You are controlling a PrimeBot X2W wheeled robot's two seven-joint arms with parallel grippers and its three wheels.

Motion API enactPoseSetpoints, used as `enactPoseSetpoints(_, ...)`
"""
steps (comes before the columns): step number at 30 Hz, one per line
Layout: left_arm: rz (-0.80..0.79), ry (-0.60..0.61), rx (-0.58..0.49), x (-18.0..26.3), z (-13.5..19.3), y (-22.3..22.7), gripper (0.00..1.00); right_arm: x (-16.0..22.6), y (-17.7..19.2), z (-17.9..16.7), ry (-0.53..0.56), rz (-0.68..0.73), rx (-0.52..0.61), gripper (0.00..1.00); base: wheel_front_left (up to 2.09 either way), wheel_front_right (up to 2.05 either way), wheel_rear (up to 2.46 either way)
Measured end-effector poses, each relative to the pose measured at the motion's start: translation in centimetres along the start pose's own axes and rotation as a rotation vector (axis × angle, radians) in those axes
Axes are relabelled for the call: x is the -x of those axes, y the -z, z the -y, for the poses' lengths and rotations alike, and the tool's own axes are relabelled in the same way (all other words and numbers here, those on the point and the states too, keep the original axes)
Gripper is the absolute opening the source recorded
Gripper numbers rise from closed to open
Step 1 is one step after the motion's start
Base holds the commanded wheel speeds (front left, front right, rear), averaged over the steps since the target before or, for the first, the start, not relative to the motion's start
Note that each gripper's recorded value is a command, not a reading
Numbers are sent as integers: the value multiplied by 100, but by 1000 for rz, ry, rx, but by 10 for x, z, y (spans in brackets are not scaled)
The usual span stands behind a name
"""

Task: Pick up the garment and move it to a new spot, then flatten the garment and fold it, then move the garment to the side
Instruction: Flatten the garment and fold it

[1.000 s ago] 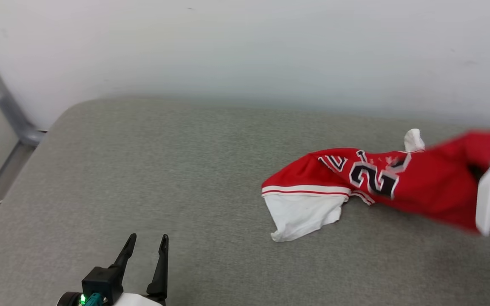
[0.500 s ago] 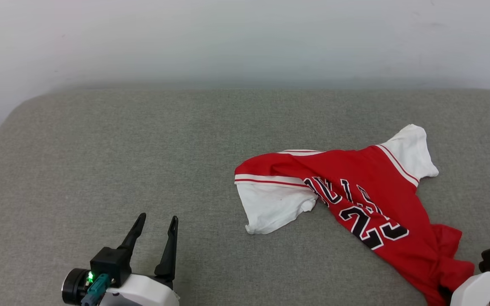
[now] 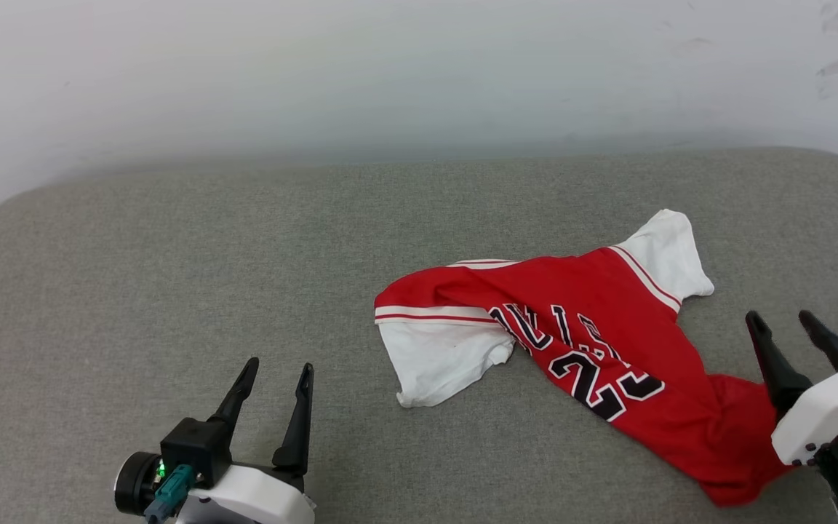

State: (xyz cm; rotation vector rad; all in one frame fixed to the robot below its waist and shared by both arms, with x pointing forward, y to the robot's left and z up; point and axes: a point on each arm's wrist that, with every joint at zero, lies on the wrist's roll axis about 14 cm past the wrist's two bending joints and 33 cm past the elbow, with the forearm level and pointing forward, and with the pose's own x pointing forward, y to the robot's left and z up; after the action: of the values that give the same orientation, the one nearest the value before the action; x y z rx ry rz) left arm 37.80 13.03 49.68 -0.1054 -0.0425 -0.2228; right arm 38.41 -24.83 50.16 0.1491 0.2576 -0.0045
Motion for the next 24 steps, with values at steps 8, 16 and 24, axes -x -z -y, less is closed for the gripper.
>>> enactPoseSetpoints(8, 49, 57, 7, -6, 21, -15, 100, 9, -47, -2, -24, 277, 27, 100, 0, 0, 0)
enactPoseSetpoints(16, -93, 188, 76, -18, 65, 7, 100, 13, -45, -1, -7, 320, 40, 100, 0, 0, 0)
enactPoseSetpoints(24, -439, 261, 4, -38, 79, 56, 100, 5, -42, 8, 35, 314, 20, 100, 0, 0, 0)
